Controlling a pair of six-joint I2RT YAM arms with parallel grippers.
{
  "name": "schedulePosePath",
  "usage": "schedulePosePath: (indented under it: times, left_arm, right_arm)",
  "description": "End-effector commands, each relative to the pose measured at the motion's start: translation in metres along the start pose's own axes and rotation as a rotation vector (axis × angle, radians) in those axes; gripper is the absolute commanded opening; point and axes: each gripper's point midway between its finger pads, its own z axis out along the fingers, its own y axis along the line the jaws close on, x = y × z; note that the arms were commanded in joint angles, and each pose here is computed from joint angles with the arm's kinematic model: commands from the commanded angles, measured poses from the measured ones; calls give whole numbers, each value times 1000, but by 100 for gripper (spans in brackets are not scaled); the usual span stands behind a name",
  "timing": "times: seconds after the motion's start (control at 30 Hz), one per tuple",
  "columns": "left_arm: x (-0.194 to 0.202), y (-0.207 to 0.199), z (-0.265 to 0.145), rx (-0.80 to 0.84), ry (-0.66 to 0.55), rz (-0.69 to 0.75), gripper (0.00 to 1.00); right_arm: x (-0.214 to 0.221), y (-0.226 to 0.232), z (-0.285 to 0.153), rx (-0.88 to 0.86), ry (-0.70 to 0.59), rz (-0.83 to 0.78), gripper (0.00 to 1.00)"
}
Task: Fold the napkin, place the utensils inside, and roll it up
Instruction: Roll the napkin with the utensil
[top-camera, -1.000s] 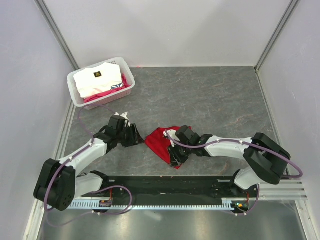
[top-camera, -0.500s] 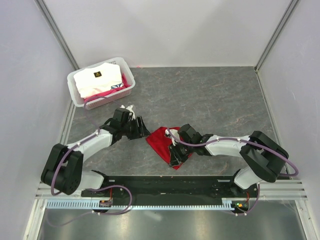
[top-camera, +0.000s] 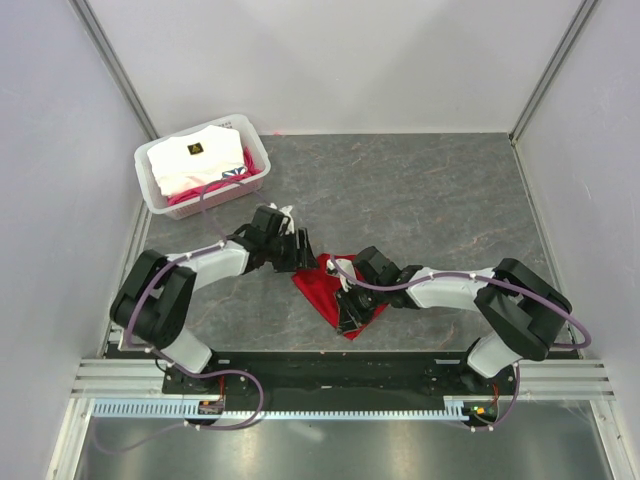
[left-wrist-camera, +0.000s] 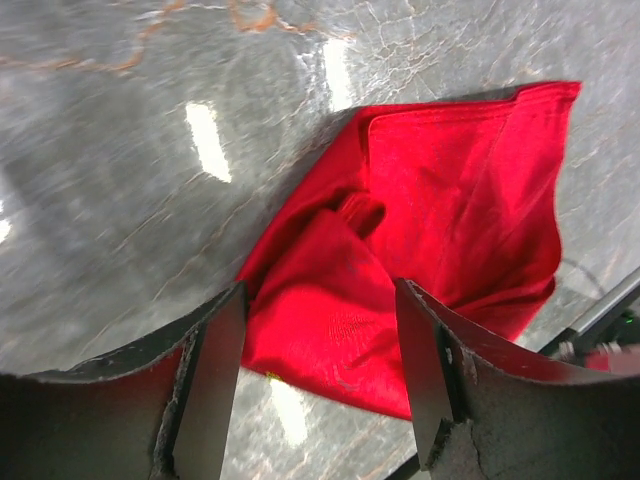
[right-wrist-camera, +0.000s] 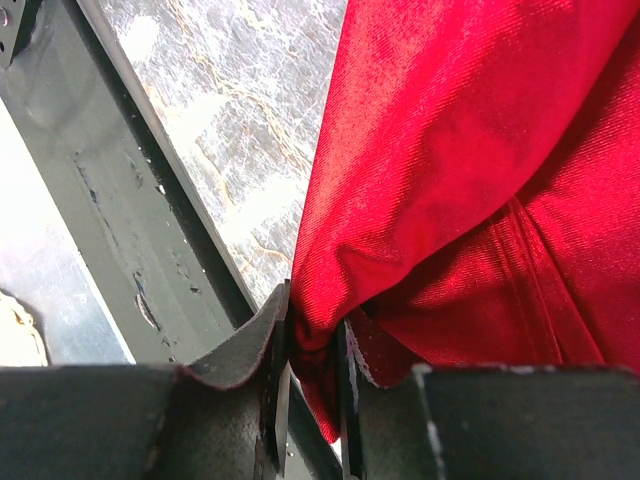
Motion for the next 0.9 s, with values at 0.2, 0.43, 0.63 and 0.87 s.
schedulePosePath:
  times: [0.2, 0.43, 0.63, 0.87]
  left_arm:
    - [7, 5, 22, -91, 69, 117, 61]
    - [25, 13, 23, -135, 125, 121, 33]
    - [31, 19, 17, -159, 135, 117, 28]
    - [4, -4, 2, -107, 40, 150, 62]
  right_arm:
    - [27, -20, 2, 105, 100, 0, 26]
    - [27, -23, -2, 140, 107, -14, 27]
    - [25, -24, 0, 150, 129, -33, 28]
    - [23, -21, 3, 141, 135, -47, 28]
